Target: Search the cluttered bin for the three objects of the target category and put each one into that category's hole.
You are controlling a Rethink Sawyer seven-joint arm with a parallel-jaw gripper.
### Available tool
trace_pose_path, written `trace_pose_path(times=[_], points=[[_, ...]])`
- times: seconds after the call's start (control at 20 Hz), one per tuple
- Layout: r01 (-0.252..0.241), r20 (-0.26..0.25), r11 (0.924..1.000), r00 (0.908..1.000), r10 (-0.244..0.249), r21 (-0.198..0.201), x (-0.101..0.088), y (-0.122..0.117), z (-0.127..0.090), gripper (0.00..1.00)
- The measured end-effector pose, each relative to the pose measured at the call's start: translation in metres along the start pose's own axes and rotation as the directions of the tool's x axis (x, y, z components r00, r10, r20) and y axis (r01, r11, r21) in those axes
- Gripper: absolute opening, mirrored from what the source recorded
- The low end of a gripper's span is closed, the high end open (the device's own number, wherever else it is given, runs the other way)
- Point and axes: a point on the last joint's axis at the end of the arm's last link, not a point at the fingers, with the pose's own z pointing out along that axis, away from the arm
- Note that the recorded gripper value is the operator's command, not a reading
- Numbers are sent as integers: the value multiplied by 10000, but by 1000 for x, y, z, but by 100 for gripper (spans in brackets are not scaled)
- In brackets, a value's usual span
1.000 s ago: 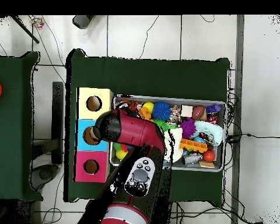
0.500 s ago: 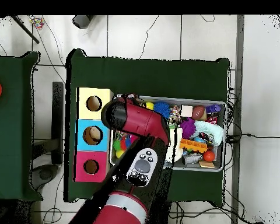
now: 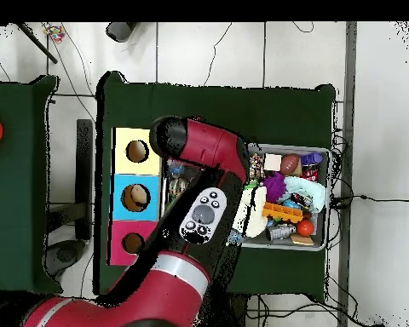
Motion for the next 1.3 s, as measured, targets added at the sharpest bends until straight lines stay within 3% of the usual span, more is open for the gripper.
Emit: trace_pose_path(times=[0.3, 0.4, 0.8, 1.1, 1.3], points=[[20, 21, 10000, 10000, -20, 23, 1, 48, 12, 100], [-86, -26, 9999, 10000, 86, -57, 8, 74, 18, 100], [-154, -218, 9984, 9997, 143, -550, 36, 124, 23, 100], [-99, -152, 9957, 9998, 86, -921, 40, 136, -8, 100], [-358, -91, 9917, 9993, 350, -1231, 27, 138, -49, 100]])
